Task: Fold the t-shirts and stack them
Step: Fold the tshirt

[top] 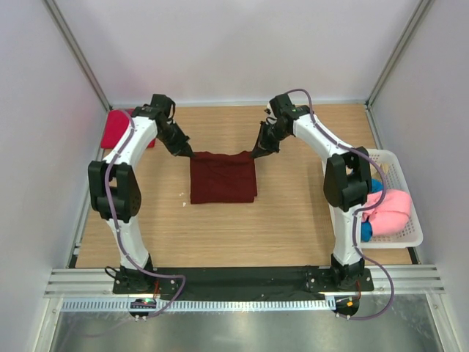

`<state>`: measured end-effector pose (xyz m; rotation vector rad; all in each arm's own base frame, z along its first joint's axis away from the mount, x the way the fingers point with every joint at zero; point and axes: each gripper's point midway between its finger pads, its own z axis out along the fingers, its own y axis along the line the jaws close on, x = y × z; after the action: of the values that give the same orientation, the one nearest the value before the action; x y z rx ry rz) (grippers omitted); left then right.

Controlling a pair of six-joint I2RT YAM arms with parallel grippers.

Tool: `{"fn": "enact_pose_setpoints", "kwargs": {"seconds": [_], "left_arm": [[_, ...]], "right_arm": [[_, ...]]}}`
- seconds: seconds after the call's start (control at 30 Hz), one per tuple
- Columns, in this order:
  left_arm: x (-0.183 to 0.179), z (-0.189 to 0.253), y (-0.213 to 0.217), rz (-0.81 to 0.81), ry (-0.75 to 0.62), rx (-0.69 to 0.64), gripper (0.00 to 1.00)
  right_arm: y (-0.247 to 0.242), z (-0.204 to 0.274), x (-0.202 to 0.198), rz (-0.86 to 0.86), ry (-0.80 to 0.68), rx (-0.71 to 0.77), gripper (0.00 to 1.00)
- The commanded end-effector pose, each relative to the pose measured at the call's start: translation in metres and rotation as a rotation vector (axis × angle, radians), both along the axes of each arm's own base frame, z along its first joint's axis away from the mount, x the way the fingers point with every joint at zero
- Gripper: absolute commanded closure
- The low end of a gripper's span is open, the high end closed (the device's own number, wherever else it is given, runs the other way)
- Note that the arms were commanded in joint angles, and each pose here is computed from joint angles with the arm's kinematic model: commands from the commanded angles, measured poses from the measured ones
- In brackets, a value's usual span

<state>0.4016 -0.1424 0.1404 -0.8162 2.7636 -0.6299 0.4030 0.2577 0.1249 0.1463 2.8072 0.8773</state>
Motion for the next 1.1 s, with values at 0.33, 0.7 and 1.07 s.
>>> {"fn": "enact_pose_setpoints", "kwargs": {"seconds": [0.33,0.7,1.07], "left_arm": [[0.057,-0.011,0.002,-0.008,-0.083,-0.062,1.00],[0.123,-0.028,0.043,0.073,-0.226,0.102,0.72],[0.040,0.004,0.050,-0.039,-0.205,0.145,0.34]], "right_arm": [[0.004,-0.001,0.055,-0.054,-0.067,0.099,0.99],[-0.014,-0.003,0.140,-0.101,-0.246,0.078,0.50],[-0.018,-0.003,0.036,0.033,-0.139,0.072,0.20]]}}
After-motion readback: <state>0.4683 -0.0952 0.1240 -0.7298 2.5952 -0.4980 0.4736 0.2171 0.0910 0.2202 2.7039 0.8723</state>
